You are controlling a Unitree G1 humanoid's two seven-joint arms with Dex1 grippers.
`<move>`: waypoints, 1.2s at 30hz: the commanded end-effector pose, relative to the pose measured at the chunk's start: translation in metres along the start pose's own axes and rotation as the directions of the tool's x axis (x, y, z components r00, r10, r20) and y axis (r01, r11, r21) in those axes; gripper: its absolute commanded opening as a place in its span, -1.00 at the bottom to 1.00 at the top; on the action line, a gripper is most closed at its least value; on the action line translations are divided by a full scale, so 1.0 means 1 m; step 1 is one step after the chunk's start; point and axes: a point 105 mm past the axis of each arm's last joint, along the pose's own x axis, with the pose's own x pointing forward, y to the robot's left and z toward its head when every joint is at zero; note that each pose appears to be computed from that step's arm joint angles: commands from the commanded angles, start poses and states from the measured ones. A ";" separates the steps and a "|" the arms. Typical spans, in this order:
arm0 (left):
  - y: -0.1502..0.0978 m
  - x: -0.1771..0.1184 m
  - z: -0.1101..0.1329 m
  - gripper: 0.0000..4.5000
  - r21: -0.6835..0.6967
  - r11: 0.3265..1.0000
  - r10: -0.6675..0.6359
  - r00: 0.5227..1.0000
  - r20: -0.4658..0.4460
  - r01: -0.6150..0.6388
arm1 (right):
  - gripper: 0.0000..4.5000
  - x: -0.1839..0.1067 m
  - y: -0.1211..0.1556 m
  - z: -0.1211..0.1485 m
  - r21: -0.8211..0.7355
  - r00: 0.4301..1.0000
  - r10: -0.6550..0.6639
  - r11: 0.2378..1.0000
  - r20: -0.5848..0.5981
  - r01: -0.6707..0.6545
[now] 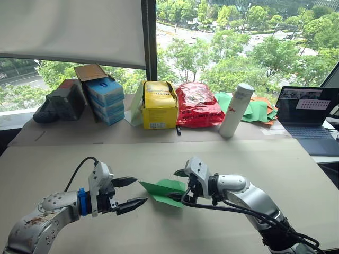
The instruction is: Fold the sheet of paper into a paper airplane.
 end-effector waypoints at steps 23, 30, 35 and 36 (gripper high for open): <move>-0.011 -0.001 0.002 1.00 0.012 1.000 -0.017 1.000 0.001 0.017 | -0.90 0.006 0.002 -0.019 -0.109 0.998 0.010 0.994 -0.069 -0.017; -0.012 0.003 0.005 1.00 0.015 1.000 -0.026 1.000 0.003 0.026 | -0.98 0.006 0.005 -0.008 -0.134 0.996 0.026 0.990 -0.083 -0.037; -0.013 0.004 0.006 1.00 0.014 0.999 -0.029 1.000 0.005 0.029 | -0.48 0.006 0.004 -0.007 -0.145 0.995 0.016 0.989 -0.098 -0.030; -0.013 0.005 0.006 1.00 0.014 0.999 -0.030 1.000 0.005 0.030 | -0.48 0.006 0.004 -0.007 -0.151 0.995 0.018 0.988 -0.103 -0.033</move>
